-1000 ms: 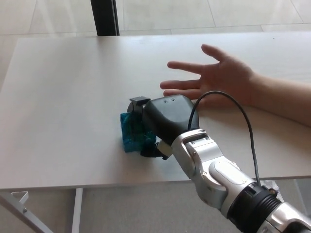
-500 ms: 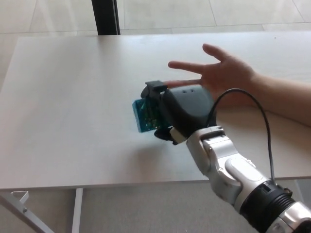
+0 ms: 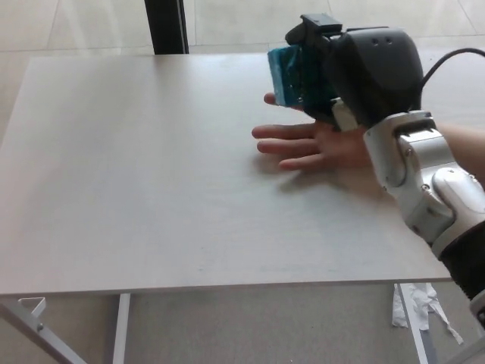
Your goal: The robot uses its right hand to pick up a cube kept in the middle of the desk infront of it and hands it to a person
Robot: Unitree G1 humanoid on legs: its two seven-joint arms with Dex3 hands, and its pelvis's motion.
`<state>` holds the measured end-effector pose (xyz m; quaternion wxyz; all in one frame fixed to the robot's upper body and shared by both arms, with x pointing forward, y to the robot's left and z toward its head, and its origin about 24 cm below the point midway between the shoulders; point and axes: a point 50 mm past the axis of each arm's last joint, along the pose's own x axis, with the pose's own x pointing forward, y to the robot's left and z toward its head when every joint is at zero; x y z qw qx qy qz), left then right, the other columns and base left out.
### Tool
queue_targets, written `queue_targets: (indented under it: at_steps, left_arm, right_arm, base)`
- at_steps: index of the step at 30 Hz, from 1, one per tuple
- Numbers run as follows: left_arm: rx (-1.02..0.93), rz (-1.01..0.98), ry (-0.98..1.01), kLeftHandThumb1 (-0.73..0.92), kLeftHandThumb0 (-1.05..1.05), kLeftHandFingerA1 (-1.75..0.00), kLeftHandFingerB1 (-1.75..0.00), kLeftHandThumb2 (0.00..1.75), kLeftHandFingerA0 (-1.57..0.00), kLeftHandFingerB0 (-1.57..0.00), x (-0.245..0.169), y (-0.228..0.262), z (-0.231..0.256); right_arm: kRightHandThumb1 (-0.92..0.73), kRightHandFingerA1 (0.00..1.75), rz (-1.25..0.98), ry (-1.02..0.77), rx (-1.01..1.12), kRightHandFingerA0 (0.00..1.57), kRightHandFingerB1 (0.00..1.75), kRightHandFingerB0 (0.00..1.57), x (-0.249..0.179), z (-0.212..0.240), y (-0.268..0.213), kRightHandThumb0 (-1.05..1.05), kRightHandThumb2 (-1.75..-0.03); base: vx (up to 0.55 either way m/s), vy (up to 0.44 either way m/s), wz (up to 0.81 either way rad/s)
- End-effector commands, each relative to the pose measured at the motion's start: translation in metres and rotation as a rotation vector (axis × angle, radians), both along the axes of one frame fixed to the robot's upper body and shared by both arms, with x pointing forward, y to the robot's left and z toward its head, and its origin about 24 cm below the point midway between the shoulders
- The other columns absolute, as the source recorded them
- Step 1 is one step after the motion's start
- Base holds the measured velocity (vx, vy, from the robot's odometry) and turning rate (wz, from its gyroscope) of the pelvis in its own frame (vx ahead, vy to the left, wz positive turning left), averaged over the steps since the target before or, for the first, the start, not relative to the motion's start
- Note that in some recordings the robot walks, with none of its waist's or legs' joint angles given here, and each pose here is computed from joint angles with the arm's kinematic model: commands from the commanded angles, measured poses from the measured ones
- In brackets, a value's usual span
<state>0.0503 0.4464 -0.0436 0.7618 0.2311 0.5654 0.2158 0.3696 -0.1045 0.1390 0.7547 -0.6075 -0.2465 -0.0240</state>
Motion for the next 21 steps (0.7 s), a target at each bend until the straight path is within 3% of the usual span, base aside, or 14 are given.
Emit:
queue_targets:
  at_steps: [1,2,3,4,6,7,9,10,11,13,17,19,20,21]
  left_arm:
    - [0.008,-0.008,-0.014,0.92,-0.81,-0.53,-0.42,0.70,-0.51,-0.47,0.001,0.003,0.003]
    - [0.007,-0.009,-0.014,0.92,-0.81,-0.53,-0.42,0.70,-0.51,-0.47,0.001,0.002,0.003]
    - [0.021,-0.028,-0.004,0.73,-0.78,-0.66,-0.55,1.12,-0.51,-0.43,0.002,0.002,0.004]
    - [0.020,-0.026,-0.002,0.92,-0.82,-0.60,-0.42,0.72,-0.54,-0.47,0.003,0.002,0.003]
    - [0.015,-0.018,-0.005,0.76,-0.86,-0.62,-0.48,0.92,-0.53,-0.44,0.002,0.002,0.003]
    - [0.012,-0.007,-0.012,0.92,-0.82,-0.77,-0.41,0.69,-0.67,-0.49,0.002,0.002,0.003]
    - [0.007,-0.007,-0.018,0.92,-0.81,-0.67,-0.41,0.70,-0.58,-0.48,0.002,0.002,0.003]
    - [-0.006,-0.011,-0.035,0.92,-0.81,-0.58,-0.43,0.70,-0.51,-0.47,0.002,0.002,0.003]
    - [-0.006,-0.006,-0.033,0.92,-0.81,-0.54,-0.41,0.69,-0.51,-0.47,0.003,0.002,0.003]
    - [0.001,-0.014,-0.020,0.92,-0.82,-0.56,-0.41,0.70,-0.54,-0.49,0.004,0.001,0.003]
    - [0.008,-0.024,-0.008,0.92,-0.82,-0.55,-0.41,0.71,-0.53,-0.49,0.006,0.000,0.001]
    - [0.005,-0.015,-0.013,0.92,-0.82,-0.57,-0.41,0.71,-0.56,-0.52,0.004,0.000,0.001]
    - [0.018,-0.017,-0.005,0.92,-0.84,-0.94,-0.42,0.71,-0.72,-0.52,0.004,0.000,0.001]
    - [0.019,-0.014,-0.006,0.92,-0.83,-0.81,-0.42,0.69,-0.64,-0.52,0.004,0.000,0.001]
  right_arm:
    - [-0.59,1.64,-0.029,0.048,-0.038,0.87,0.76,0.90,0.007,0.001,-0.018,-0.35,-0.64]
    - [-0.59,1.64,-0.029,0.048,-0.039,0.87,0.76,0.90,0.007,0.002,-0.018,-0.35,-0.64]
    - [-0.63,1.65,-0.046,0.069,-0.078,0.97,0.66,0.92,0.009,-0.006,-0.023,-0.38,-0.60]
    - [-0.58,1.66,-0.045,0.074,-0.080,0.97,0.63,0.92,0.009,-0.009,-0.024,-0.40,-0.63]
    - [-0.59,1.64,-0.053,0.089,-0.086,0.95,0.64,0.90,0.009,-0.012,-0.026,-0.42,-0.63]
    - [-0.62,1.61,-0.064,0.115,-0.101,0.93,0.61,0.88,0.009,-0.016,-0.026,-0.43,-0.59]
    - [-0.60,1.59,-0.064,0.131,-0.101,0.94,0.58,0.89,0.009,-0.020,-0.027,-0.44,-0.58]
    - [-0.57,1.61,-0.076,0.131,-0.119,0.91,0.66,0.89,0.008,-0.027,-0.027,-0.45,-0.62]
    - [-0.66,1.66,-0.096,0.150,-0.138,0.84,1.08,0.84,0.008,-0.034,-0.027,-0.46,-0.59]
    - [-0.66,1.69,-0.100,0.159,-0.143,0.84,1.11,0.83,0.008,-0.038,-0.028,-0.46,-0.60]
    - [-0.64,1.71,-0.098,0.170,-0.157,0.86,1.04,0.83,0.009,-0.045,-0.029,-0.44,-0.62]
    - [-0.62,1.70,-0.104,0.207,-0.172,0.88,0.87,0.83,0.010,-0.049,-0.028,-0.39,-0.62]
    - [-0.58,1.65,-0.100,0.212,-0.187,0.90,0.65,0.83,0.010,-0.050,-0.026,-0.37,-0.63]
    - [-0.60,1.64,-0.099,0.219,-0.206,0.92,0.62,0.79,0.009,-0.051,-0.025,-0.35,-0.58]
  base:
    - [0.00,0.000,0.00]
    - [0.00,0.000,0.00]
    - [0.00,0.000,0.00]
    - [0.00,0.000,0.00]
    - [0.00,0.000,0.00]
    - [0.00,0.000,0.00]
    - [0.00,0.000,0.00]
    - [0.00,0.000,0.00]
    - [0.00,0.000,0.00]
    - [0.00,0.000,0.00]
    - [0.00,0.000,0.00]
    - [0.00,0.000,0.00]
    - [0.00,0.000,0.00]
    - [0.00,0.000,0.00]
